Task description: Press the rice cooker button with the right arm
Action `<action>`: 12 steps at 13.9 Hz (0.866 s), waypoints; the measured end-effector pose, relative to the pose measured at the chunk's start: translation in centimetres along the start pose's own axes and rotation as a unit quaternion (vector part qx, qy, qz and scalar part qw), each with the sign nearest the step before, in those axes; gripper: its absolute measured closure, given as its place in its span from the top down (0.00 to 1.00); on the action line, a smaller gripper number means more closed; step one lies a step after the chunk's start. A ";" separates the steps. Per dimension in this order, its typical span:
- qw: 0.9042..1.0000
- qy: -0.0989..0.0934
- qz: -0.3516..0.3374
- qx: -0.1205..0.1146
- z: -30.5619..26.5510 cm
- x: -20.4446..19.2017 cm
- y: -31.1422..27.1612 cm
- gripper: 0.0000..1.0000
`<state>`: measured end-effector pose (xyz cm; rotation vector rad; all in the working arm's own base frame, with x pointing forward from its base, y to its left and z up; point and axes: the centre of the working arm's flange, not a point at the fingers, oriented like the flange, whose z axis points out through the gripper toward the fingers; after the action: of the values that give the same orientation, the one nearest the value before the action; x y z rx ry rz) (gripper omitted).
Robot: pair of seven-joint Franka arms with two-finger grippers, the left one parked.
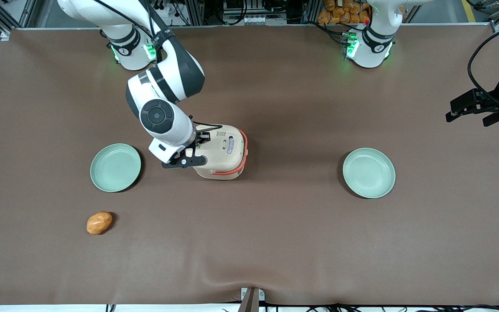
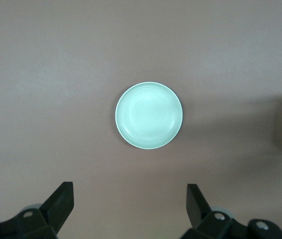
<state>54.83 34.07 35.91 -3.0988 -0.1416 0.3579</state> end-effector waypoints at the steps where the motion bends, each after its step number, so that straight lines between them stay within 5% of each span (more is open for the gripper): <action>1: 1.000 0.000 0.000 0.000 0.0 0.0 0.0 0.10; 6: 1.000 0.012 0.000 0.006 -1.3 0.1 0.0 0.15; 9: 0.999 0.030 0.001 0.017 -6.5 -0.4 0.3 0.28; 12: 0.998 0.049 0.014 0.044 -12.5 -1.4 2.5 0.54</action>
<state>56.53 31.36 48.37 -3.0255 -0.0782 0.2074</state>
